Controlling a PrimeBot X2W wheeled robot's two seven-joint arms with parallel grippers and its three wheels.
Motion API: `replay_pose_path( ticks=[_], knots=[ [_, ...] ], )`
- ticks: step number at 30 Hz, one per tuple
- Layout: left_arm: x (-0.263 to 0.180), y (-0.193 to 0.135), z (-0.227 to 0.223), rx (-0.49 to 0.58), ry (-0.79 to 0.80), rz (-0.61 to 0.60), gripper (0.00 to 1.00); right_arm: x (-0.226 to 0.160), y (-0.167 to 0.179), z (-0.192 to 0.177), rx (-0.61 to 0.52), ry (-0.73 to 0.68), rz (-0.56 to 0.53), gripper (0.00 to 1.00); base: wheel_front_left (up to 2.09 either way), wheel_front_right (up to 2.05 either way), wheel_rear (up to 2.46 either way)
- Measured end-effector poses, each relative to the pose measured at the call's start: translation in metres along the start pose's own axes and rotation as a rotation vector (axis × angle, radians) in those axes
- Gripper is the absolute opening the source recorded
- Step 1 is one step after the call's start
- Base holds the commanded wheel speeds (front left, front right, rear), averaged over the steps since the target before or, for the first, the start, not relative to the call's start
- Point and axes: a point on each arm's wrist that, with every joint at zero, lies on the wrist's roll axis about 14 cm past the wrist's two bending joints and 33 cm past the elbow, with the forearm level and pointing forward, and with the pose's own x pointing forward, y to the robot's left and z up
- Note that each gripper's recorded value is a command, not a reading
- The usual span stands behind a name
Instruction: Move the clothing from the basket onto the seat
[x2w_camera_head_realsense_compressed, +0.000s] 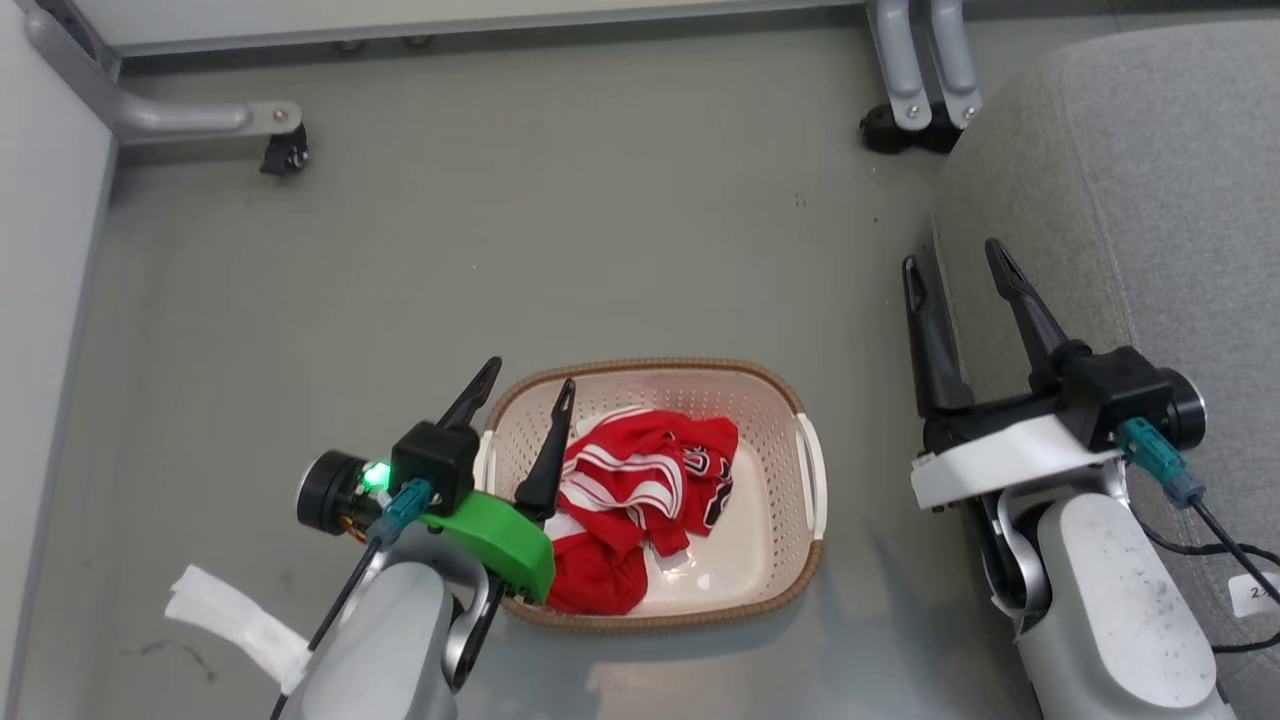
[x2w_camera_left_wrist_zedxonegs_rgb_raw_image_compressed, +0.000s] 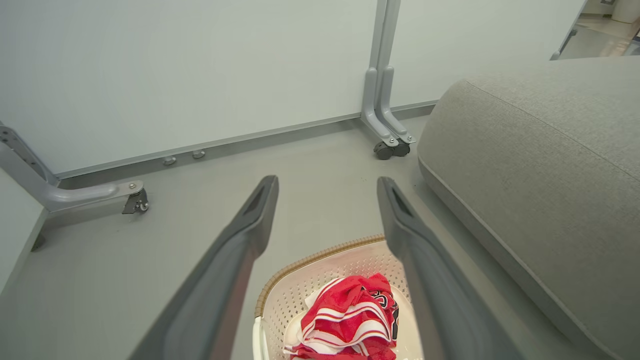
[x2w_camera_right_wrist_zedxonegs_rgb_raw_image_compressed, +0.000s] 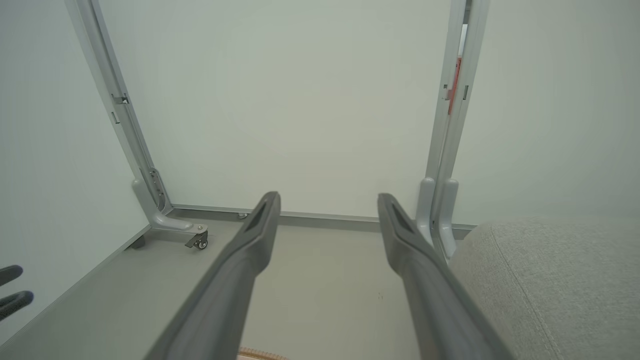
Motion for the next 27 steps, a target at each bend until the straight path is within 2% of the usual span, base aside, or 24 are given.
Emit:
replay_pose_path(
  ticks=[3, 11, 20, 27],
  knots=[
    [0.021, -0.01, -0.016, -0.003, 0.051, -0.062, 1.0, 0.015, -0.002, -0.005, -0.001, -0.004, 0.006, 1.0, 0.0, 0.0, 0.0],
    [0.06, -0.025, -0.093, 0.007, 0.274, -0.193, 1.0, 0.049, -0.011, -0.032, 0.008, 0.007, 0.008, 1.0, 0.0, 0.0, 0.0],
    [0.088, -0.022, -0.18, 0.014, 0.533, -0.273, 1.0, 0.069, -0.024, -0.08, 0.013, 0.054, -0.001, 1.0, 0.0, 0.0, 0.0],
    [0.09, -0.013, -0.247, 0.056, 0.708, -0.321, 1.0, 0.066, -0.033, -0.128, 0.046, 0.131, -0.017, 1.0, 0.0, 0.0, 0.0]
  ],
)
